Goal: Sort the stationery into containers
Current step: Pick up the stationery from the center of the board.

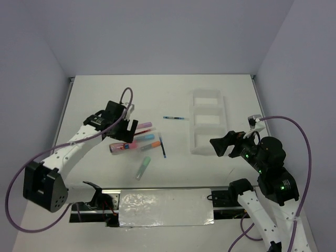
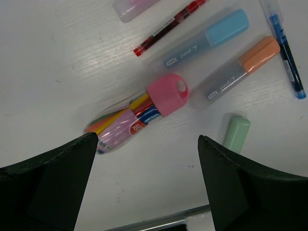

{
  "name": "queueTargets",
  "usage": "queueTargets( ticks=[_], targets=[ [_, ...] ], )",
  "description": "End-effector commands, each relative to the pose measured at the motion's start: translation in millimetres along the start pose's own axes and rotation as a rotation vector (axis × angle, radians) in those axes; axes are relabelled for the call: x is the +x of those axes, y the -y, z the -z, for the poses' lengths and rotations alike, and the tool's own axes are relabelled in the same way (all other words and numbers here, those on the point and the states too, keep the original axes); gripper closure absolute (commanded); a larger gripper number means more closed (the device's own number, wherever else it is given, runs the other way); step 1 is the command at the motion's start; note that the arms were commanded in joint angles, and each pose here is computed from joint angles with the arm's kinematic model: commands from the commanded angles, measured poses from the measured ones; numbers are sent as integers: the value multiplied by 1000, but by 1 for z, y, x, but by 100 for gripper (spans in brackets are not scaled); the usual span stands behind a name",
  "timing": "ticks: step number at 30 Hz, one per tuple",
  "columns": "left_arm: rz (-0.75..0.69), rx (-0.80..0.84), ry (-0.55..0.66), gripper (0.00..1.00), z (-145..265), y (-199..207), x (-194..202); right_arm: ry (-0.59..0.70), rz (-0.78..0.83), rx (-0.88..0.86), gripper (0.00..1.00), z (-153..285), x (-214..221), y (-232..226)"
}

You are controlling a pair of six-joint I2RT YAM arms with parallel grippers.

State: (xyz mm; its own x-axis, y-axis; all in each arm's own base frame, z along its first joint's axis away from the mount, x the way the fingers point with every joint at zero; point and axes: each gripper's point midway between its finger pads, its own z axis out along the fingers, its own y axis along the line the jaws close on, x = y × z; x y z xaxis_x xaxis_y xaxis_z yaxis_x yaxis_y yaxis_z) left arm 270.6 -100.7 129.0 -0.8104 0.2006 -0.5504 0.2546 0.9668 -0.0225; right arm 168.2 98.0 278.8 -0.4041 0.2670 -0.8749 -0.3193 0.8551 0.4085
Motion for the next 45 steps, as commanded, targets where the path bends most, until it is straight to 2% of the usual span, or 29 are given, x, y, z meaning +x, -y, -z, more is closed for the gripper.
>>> queueTargets(
  ticks=[1, 5, 13, 20, 24, 28, 29, 30, 33, 34, 38, 40, 41, 42, 45],
  targets=[
    [-93, 0, -58, 2, -10, 9, -2, 15, 34, -69, 0, 2, -4, -12],
    [-136, -24, -113, 2, -29, 11, 12, 20, 43, -85, 0, 4, -5, -15],
    [-162, -198, -172, 1, -54, -16, 18, 21, 25, -160, 0, 5, -2, -28],
    [-182, -156, -290, 3, -77, -10, 42, 44, 25, -183, 0, 11, -7, -33],
    [-168, -163, -306, 7, -74, -11, 51, 59, 43, -164, 0, 16, -12, -32],
    [-128, -169, -278, 13, -66, -13, 51, 57, 51, -160, 0, 20, -13, -33],
    [-119, -177, -273, 20, -64, -15, 51, 59, 52, -158, 0, 20, -14, -32],
    [-106, -179, -266, 23, -64, -17, 49, 64, 54, -151, 0, 21, -15, -32],
    [-81, -169, -256, 43, -62, -19, 48, 73, 53, -145, 0, 23, -16, -31],
    [-79, -166, -259, 47, -63, -19, 49, 75, 54, -147, 0, 24, -16, -31],
    [-76, -140, -294, 52, -68, -13, 55, 74, 54, -144, 0, 24, -17, -31],
    [-72, -147, -309, 47, -71, -14, 58, 74, 54, -139, 0, 24, -17, -30],
    [-71, -155, -315, 36, -71, -16, 60, 72, 54, -138, 0, 24, -17, -30],
    [-70, -160, -322, 32, -72, -16, 61, 75, 53, -138, 0, 24, -18, -31],
    [-70, -176, -354, 30, -75, -19, 67, 70, 47, -146, 0, 22, -18, -32]
  ],
)
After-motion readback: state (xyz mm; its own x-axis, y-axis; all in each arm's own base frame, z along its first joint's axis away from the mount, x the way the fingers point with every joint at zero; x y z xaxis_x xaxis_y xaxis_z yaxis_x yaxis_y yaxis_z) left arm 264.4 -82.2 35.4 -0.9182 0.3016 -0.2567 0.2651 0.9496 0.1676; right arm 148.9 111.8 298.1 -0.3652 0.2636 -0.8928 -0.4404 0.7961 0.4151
